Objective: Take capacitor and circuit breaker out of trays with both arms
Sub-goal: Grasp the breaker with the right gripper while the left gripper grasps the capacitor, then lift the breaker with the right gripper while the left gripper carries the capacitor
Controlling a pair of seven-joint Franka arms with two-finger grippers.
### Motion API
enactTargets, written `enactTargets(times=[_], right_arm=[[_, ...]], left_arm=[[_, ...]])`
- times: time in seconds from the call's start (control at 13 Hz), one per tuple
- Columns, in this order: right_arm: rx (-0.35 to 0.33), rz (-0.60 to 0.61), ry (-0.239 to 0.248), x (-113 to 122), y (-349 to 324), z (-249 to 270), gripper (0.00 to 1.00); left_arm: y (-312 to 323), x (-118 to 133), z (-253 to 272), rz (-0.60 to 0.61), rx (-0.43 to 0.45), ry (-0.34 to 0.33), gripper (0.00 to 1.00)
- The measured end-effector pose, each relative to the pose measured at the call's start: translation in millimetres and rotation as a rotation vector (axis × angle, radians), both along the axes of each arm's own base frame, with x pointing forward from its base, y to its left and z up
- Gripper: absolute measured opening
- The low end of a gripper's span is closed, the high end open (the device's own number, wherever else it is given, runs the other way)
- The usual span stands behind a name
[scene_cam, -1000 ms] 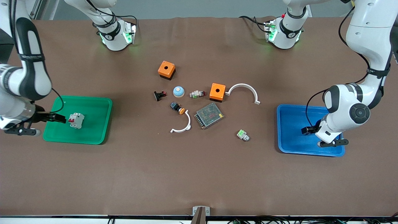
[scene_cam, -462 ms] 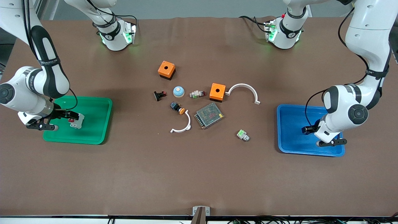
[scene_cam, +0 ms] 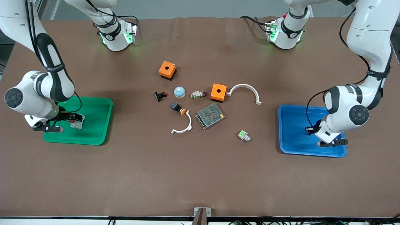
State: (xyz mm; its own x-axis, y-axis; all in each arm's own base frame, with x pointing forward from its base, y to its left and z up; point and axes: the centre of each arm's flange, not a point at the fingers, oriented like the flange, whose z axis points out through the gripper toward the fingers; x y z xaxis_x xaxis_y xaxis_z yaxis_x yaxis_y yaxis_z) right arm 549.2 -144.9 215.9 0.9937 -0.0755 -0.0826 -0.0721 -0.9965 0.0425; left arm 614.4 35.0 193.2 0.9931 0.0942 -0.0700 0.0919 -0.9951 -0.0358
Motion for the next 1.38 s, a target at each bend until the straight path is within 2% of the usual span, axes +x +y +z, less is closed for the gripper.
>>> enactTargets(times=[0.08, 0.15, 0.38, 0.69, 1.0, 1.15, 1.38], right_arm=[[0.0, 0.0, 0.001, 0, 0, -1, 0.75], [0.0, -0.001, 0.0, 0, 0, -1, 0.75], [0.0, -0.002, 0.0, 0, -1, -1, 0.44], [0.0, -0.002, 0.0, 0, -1, -1, 0.4], [0.006, 0.004, -0.001, 3, 5, 2, 0.4], [0.035, 0.018, -0.001, 16, 23, 18, 0.4], [0.069, 0.009, 0.037, 45, 76, 84, 0.4]], left_arm=[[0, 0, 0, 0.0, 0.0, -0.001, 0.34], [0, 1, 1, -0.001, 0.0, -0.002, 0.34], [-7, 8, 13, -0.011, -0.002, -0.024, 0.34], [-48, 18, 66, -0.032, -0.023, -0.068, 0.34], [-144, 15, 139, 0.036, -0.053, -0.046, 0.34], [-198, 3, 148, 0.079, -0.077, -0.037, 0.34], [-259, -16, 139, 0.094, -0.089, -0.01, 0.34]])
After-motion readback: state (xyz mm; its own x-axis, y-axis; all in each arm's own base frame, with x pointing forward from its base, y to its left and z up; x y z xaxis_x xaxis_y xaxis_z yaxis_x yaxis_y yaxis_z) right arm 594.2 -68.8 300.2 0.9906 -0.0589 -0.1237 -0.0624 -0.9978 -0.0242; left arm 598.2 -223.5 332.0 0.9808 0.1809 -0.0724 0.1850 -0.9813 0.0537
